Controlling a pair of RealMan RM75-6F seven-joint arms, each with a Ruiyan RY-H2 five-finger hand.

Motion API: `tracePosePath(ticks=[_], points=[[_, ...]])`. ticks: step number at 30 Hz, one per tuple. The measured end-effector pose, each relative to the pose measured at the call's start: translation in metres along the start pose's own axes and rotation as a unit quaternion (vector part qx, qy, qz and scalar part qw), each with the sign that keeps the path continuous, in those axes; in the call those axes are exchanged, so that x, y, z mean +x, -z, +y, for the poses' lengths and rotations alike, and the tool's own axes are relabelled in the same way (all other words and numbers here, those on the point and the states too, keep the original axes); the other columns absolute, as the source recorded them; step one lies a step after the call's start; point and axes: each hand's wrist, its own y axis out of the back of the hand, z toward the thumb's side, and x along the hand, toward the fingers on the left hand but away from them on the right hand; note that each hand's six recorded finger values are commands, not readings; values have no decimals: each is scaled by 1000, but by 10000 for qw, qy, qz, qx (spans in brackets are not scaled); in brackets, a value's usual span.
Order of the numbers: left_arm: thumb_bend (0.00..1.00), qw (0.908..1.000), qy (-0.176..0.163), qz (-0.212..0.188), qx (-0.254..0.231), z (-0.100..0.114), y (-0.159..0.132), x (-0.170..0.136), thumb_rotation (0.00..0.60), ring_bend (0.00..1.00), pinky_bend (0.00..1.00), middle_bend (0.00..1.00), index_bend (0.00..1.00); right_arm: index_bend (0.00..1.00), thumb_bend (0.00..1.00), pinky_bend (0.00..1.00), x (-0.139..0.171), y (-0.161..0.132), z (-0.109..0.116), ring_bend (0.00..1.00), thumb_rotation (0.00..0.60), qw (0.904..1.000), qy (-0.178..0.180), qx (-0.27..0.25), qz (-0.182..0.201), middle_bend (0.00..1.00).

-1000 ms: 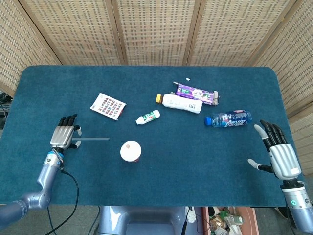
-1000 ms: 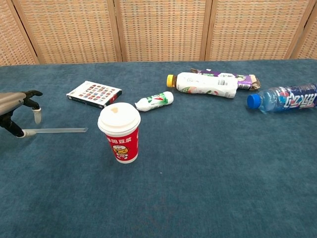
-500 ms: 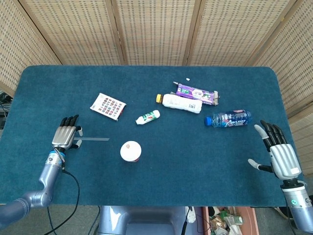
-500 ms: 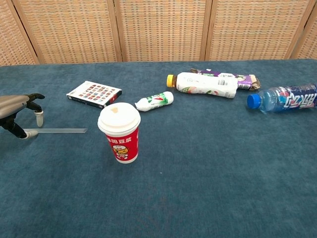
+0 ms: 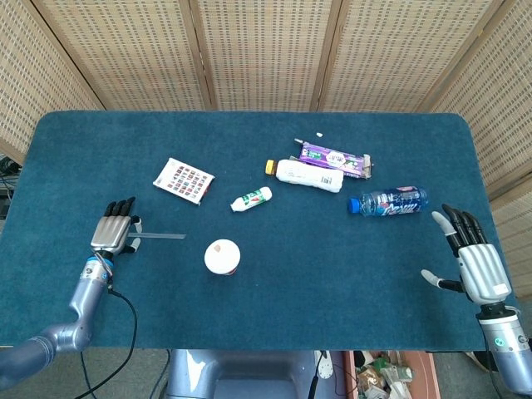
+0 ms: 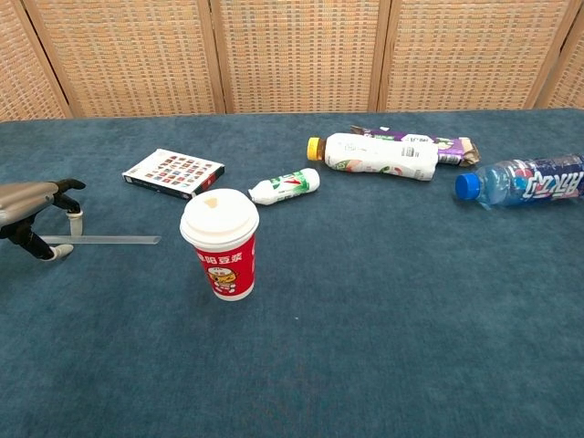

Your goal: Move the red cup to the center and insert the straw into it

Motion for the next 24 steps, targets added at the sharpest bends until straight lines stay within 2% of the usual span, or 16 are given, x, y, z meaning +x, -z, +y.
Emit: tracePosePath(ticks=[6,14,18,24], points=[[364,10000,-71,22,-25,1,0,0,600,0,0,0,590,0,0,0,0,-1,-1,0,600,10000,-15,-23,16,0],[364,9995,-316,-2,-40,13,1,-2,600,0,0,0,600,0,0,0,1,-2,1,0,600,10000,4,-44,39,0],[365,9985,-536,-98,47,28,-1,-4,600,0,0,0,603,0,0,0,1,-3,2,0,600,10000,17,-63,47,0],[364,9943,-942,-372,334,65,-9,-10,600,0,0,0,603,0,0,0,1,-3,4,0,600,9999,45,-86,55,0]])
